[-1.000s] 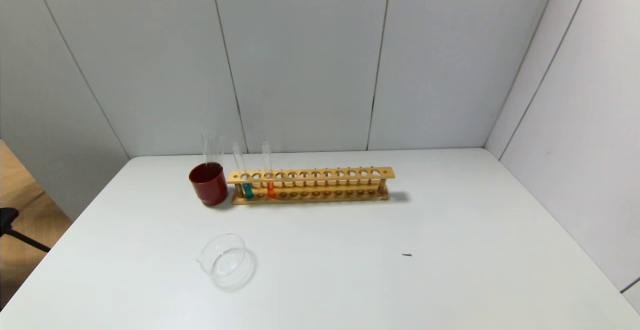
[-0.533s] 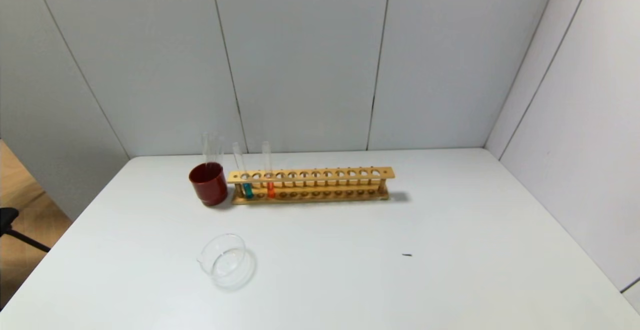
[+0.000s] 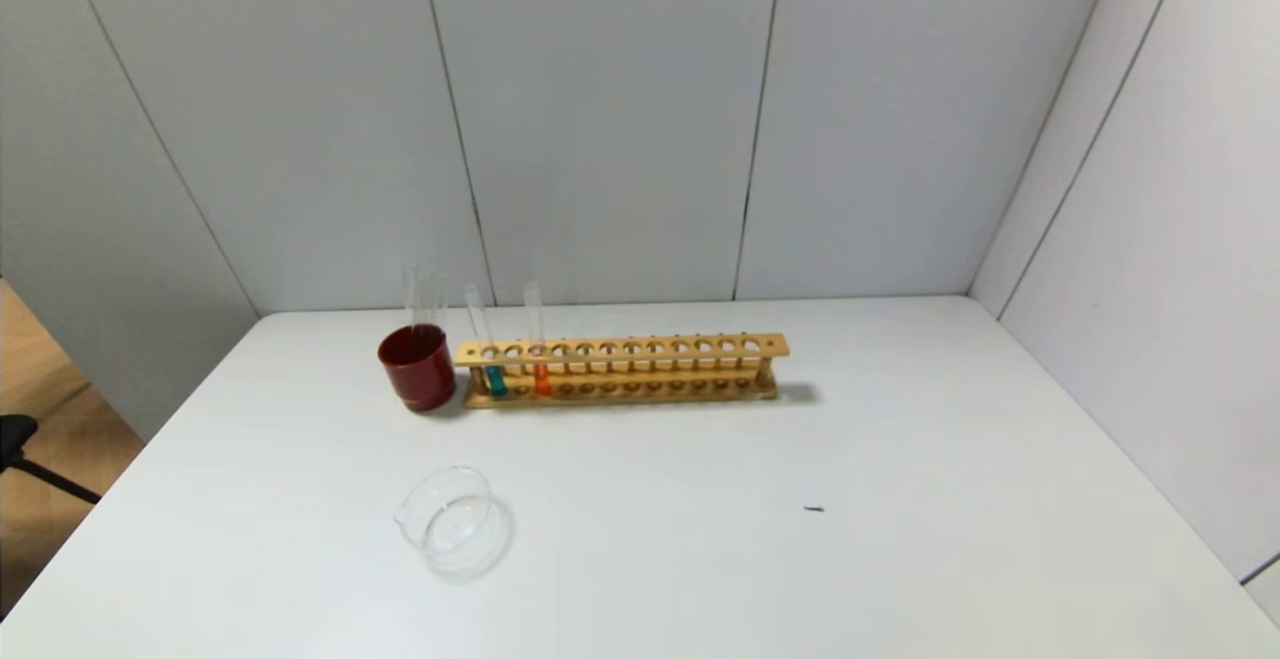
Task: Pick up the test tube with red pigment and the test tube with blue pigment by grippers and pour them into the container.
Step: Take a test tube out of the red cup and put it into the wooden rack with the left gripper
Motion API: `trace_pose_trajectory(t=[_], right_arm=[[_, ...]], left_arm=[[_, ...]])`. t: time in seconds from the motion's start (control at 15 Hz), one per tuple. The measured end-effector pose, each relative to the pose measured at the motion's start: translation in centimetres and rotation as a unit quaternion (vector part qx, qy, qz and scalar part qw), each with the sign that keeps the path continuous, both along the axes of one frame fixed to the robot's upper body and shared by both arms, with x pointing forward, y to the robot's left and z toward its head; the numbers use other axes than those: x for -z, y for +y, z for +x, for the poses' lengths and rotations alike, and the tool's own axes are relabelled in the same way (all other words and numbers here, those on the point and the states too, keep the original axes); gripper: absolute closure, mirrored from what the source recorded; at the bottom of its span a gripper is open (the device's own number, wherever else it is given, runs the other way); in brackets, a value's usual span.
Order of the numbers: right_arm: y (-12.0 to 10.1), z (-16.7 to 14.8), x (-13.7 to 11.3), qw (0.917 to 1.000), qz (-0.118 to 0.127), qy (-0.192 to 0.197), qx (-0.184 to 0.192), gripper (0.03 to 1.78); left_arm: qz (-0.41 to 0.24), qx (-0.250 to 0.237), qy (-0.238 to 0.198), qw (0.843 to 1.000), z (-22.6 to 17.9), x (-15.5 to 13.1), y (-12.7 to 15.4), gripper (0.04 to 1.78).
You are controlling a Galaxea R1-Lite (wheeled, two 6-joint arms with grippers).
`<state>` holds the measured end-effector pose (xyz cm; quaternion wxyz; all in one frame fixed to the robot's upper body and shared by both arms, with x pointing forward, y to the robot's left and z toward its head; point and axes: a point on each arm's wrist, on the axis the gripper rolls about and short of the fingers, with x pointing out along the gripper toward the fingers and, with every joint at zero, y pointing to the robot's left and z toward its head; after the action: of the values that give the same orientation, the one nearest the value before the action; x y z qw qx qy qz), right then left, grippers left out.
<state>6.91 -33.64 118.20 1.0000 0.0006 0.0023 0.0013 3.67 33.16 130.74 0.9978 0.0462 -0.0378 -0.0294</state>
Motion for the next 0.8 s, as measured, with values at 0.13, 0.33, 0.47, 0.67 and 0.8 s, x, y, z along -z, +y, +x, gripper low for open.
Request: trace_pose_trajectory(t=[0.13, 0.33, 0.47, 0.67, 0.8], right_arm=[[0.0, 0.0, 0.0, 1.0, 0.0, 0.0, 0.0, 0.06], [0.0, 0.0, 0.0, 1.0, 0.0, 0.0, 0.0, 0.06], [0.0, 0.0, 0.0, 1.0, 0.0, 0.0, 0.0, 0.06], [0.0, 0.0, 0.0, 1.0, 0.0, 0.0, 0.0, 0.06], [0.0, 0.0, 0.0, 1.0, 0.0, 0.0, 0.0, 0.06]], left_arm=[[0.0, 0.001, 0.026, 1.0, 1.5, -4.4, 0.0, 0.07], [-0.006, 0.008, 0.066, 0.998, 6.9, -9.3, 0.0, 0.07], [-0.024, 0.023, 0.088, 0.996, 12.0, -10.4, -0.1, 0.07], [-0.061, 0.057, 0.106, 0.991, 19.5, -9.5, -1.0, 0.07], [-0.075, 0.076, 0.122, 0.987, 24.0, -7.7, -2.0, 0.07]])
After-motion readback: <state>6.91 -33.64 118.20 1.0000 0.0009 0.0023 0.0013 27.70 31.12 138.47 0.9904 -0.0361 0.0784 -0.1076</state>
